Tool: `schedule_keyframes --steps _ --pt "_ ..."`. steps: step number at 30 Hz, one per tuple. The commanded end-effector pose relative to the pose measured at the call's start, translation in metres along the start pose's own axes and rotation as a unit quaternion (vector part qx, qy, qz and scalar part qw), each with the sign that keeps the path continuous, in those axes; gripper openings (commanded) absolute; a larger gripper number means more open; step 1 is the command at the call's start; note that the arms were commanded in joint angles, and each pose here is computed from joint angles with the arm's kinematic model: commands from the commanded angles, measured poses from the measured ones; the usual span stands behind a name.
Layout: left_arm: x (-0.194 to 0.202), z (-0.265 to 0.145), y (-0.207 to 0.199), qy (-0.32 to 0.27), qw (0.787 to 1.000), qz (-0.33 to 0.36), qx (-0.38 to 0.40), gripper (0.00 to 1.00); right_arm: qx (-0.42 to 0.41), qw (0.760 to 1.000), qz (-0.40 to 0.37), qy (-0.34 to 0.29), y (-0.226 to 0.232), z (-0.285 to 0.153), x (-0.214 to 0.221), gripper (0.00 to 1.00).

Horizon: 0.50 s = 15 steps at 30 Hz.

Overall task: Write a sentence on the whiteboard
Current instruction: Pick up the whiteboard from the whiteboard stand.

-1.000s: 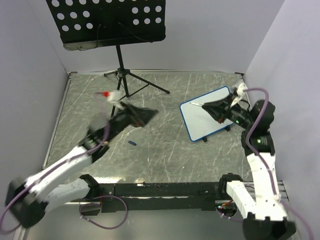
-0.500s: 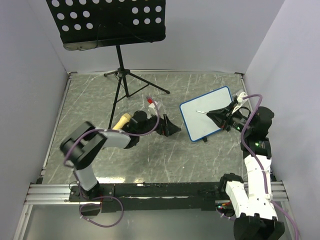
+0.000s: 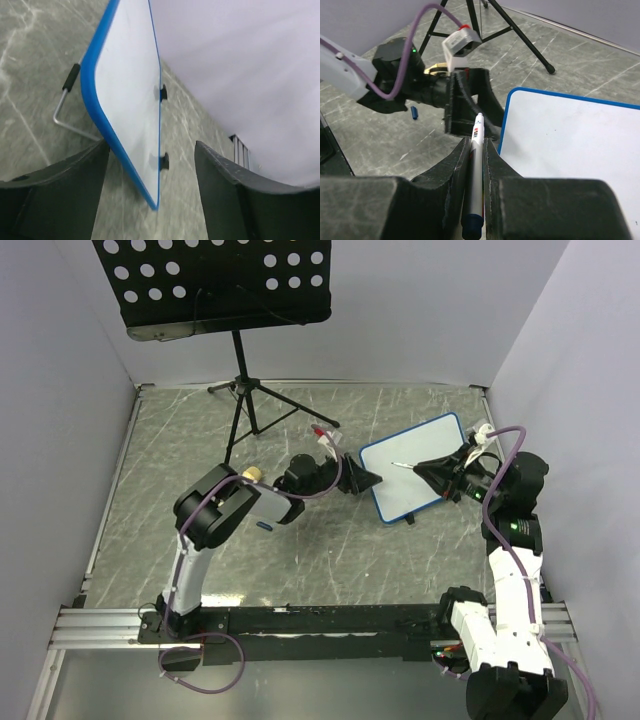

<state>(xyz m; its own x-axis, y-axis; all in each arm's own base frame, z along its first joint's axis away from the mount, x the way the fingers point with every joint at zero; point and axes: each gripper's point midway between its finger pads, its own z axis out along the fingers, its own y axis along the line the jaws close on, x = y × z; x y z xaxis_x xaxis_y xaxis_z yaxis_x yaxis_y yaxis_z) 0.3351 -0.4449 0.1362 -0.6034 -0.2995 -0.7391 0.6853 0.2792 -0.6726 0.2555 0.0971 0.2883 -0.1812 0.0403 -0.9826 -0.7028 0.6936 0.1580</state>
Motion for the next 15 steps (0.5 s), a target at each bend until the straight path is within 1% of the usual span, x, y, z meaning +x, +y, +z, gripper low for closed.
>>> schedule_keyframes --steps 1,3,6,7,9,10,15 --pt "-0.012 0.015 0.002 -0.039 0.999 -0.023 0.013 0.68 -0.006 1.000 -0.021 -0.014 0.001 -0.002 -0.008 0.00" --pt "-0.008 0.016 0.004 -0.035 0.999 -0.031 0.016 0.62 -0.008 1.000 -0.022 -0.016 0.001 -0.002 -0.009 0.00" --pt "-0.006 0.018 0.000 -0.026 0.998 -0.039 0.035 0.35 -0.010 1.000 -0.021 -0.016 0.002 -0.002 -0.009 0.00" --pt "-0.011 0.018 -0.003 -0.030 0.998 -0.038 0.047 0.22 -0.012 1.000 -0.021 -0.016 0.003 -0.002 -0.009 0.00" --pt "-0.010 0.017 -0.004 -0.027 0.997 -0.043 0.054 0.12 -0.014 1.000 -0.019 -0.014 0.003 -0.002 -0.008 0.00" --pt "-0.012 0.017 -0.006 -0.031 0.997 -0.040 0.058 0.02 -0.014 1.000 -0.019 -0.014 0.003 -0.002 -0.008 0.00" --pt "-0.034 0.009 -0.029 -0.052 0.993 -0.021 0.102 0.01 -0.015 1.000 -0.019 -0.014 0.003 -0.002 -0.007 0.00"
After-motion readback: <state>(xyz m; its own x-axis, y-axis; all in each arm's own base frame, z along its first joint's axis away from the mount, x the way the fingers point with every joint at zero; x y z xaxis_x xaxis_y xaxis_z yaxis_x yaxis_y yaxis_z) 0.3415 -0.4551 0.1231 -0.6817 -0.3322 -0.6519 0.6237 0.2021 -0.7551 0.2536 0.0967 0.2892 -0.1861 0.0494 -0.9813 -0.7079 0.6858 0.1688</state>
